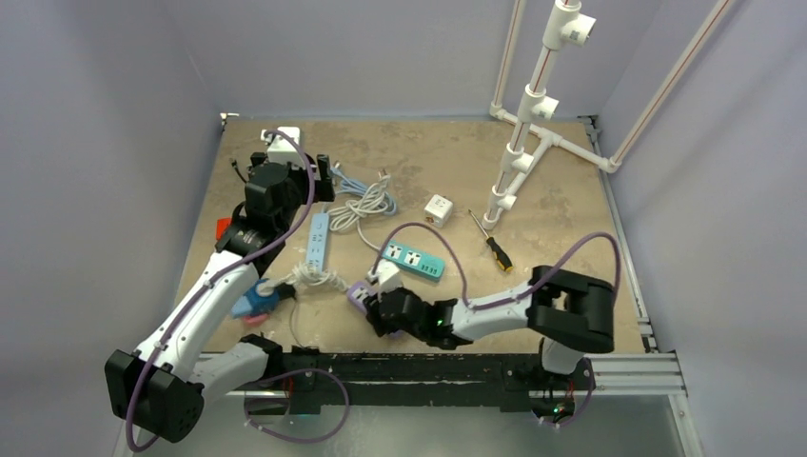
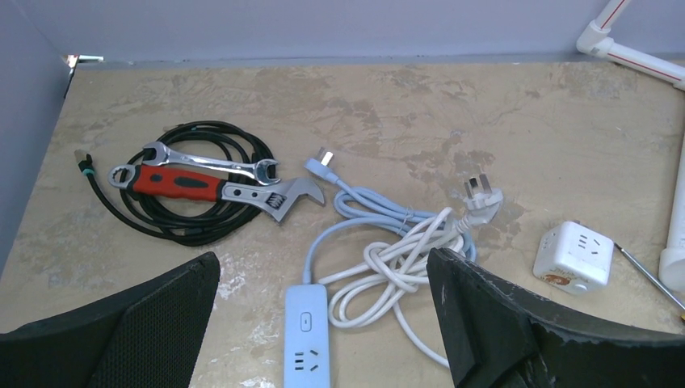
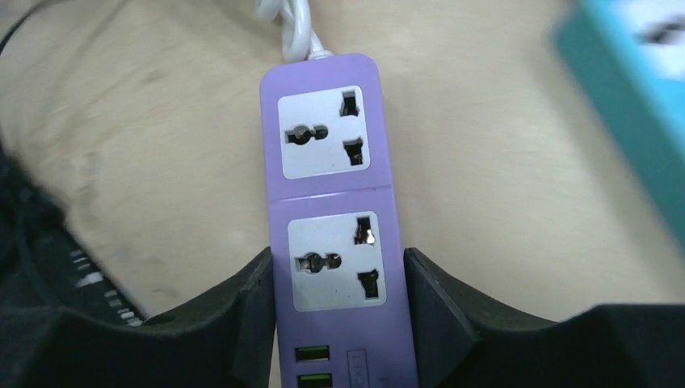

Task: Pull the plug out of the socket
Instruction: Move the socket to the center of the board.

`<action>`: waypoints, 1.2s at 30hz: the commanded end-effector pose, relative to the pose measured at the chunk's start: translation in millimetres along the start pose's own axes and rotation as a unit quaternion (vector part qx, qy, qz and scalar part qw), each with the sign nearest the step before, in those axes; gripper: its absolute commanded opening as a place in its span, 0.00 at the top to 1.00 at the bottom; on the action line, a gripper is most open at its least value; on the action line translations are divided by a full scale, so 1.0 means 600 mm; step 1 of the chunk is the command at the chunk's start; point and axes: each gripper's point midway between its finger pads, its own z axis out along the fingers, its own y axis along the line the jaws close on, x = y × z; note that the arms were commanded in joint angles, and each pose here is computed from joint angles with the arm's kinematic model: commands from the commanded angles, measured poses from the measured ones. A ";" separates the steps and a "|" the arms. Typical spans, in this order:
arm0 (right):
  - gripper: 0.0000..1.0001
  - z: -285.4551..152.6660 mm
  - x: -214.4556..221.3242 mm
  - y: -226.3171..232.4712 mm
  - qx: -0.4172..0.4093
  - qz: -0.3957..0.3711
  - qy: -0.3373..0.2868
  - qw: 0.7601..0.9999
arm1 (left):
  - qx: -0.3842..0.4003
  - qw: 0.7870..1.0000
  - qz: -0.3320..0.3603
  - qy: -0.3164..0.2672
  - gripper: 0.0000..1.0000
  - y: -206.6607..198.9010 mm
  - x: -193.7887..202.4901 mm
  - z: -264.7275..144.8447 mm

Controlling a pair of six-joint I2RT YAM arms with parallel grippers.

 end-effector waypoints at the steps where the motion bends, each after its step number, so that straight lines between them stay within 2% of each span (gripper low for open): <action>1: 0.68 -0.033 -0.014 -0.118 0.094 0.068 -0.006 0.993 | 0.009 1.000 -0.008 -0.029 0.01 -0.001 -0.025 -0.012; 4: 0.69 -0.057 -0.026 -0.169 0.136 0.110 -0.014 0.984 | 0.010 0.999 -0.009 -0.032 0.01 -0.001 -0.027 -0.015; 10: 0.71 -0.106 -0.077 -0.225 0.163 0.203 -0.073 0.963 | 0.015 0.999 -0.011 -0.036 0.01 -0.003 -0.030 -0.020; 18: 0.69 -0.187 -0.153 -0.295 0.182 0.244 -0.164 0.938 | 0.037 0.999 -0.014 -0.031 0.01 -0.017 -0.027 -0.018; 25: 0.68 -0.195 -0.150 -0.295 0.183 0.227 -0.150 0.945 | 0.062 0.998 -0.018 -0.021 0.01 -0.031 -0.016 -0.021; 28: 0.67 -0.195 -0.136 -0.285 0.170 0.226 -0.131 0.950 | 0.095 0.995 -0.017 -0.013 0.02 -0.048 -0.007 -0.031; 31: 0.65 -0.204 -0.126 -0.291 0.176 0.239 -0.130 0.946 | 0.141 0.990 -0.011 0.015 0.04 -0.071 0.030 -0.042; 33: 0.61 -0.210 -0.122 -0.293 0.176 0.249 -0.135 0.943 | 0.158 0.986 -0.015 0.050 0.05 -0.080 0.070 -0.044; 36: 0.39 -0.216 -0.125 -0.288 0.161 0.263 -0.145 0.940 | 0.174 0.979 -0.009 0.101 0.08 -0.091 0.121 -0.049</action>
